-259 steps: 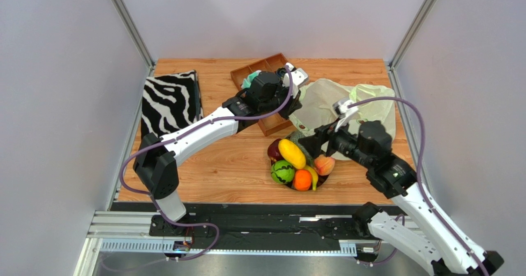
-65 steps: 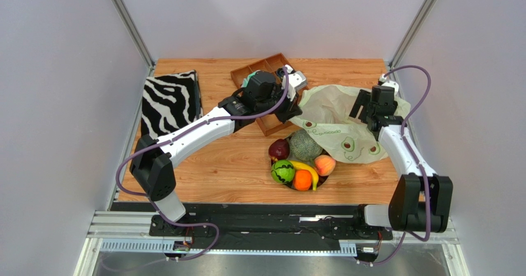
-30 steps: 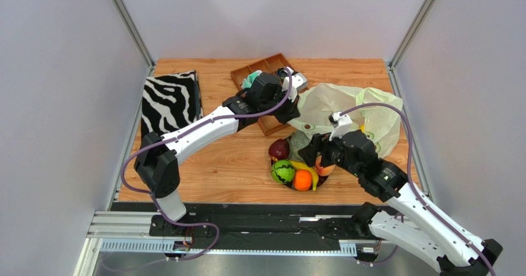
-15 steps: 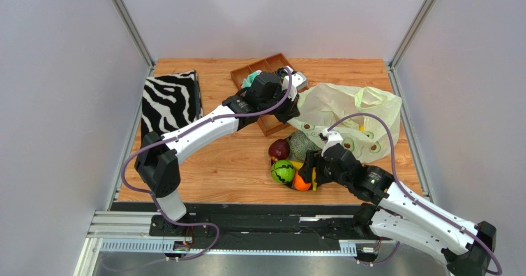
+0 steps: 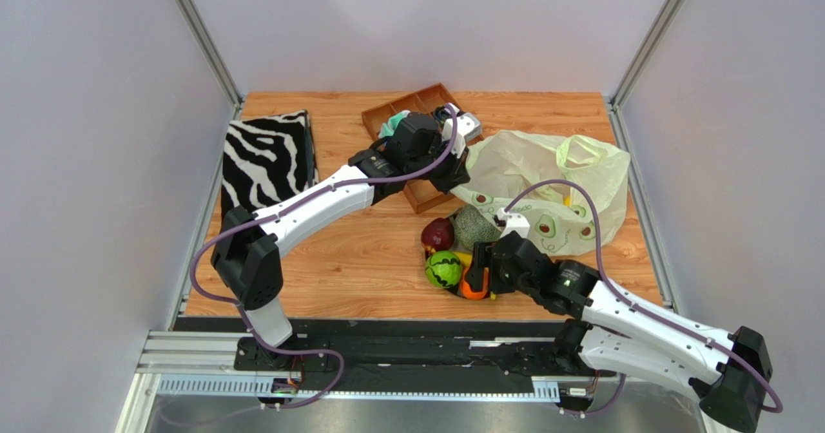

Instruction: Place the fruits into the plastic bag

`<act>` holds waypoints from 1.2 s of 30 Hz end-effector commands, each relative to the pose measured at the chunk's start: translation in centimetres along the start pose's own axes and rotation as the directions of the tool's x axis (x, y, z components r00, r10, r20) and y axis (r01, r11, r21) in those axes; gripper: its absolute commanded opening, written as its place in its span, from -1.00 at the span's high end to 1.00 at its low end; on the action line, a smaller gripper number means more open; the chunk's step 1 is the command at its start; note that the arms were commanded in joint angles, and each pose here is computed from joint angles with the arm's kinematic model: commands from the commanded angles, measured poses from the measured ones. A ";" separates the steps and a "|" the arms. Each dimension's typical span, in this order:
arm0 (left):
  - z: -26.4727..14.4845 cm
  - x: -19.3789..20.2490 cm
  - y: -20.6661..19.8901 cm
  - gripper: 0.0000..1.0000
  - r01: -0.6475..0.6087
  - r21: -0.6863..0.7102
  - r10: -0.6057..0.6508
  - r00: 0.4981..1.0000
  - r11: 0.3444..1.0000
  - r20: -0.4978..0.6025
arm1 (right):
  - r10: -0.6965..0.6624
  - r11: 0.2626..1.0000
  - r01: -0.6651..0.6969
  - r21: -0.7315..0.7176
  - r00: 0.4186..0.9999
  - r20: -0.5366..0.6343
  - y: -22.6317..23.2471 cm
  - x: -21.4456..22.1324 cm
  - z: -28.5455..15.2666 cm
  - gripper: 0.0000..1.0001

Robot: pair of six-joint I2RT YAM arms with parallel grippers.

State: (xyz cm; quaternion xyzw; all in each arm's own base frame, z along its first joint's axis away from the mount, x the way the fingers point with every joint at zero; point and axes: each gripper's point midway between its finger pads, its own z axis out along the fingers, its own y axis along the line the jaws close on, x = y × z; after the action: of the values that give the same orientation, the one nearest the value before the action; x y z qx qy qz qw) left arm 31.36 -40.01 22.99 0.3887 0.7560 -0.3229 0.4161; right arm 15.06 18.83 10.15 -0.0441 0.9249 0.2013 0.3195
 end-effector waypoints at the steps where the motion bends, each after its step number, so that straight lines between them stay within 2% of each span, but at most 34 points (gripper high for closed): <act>1: -0.2 -2.1 0.1 1.00 0.002 -0.004 -0.002 0.999 1.000 0.048 | 0.030 1.000 -0.029 -0.008 0.998 0.050 0.6 -0.9 0.4 -0.41; 23: -0.2 -2.1 0.1 1.00 0.012 0.001 -0.012 0.999 1.000 0.047 | 0.028 0.999 -0.028 0.021 0.999 0.018 0.6 0.1 1.8 -0.38; 36: -0.3 -2.2 0.0 1.00 0.011 0.004 -0.011 0.999 1.000 0.050 | 0.038 0.999 -0.039 0.029 0.999 0.023 0.3 0.1 1.3 -0.03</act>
State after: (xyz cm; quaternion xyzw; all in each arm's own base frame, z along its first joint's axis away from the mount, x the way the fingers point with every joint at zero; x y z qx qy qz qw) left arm 31.32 -39.98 22.91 0.3836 0.7596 -0.3250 0.4125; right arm 15.31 19.61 8.70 -0.0330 0.9312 0.1881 0.3106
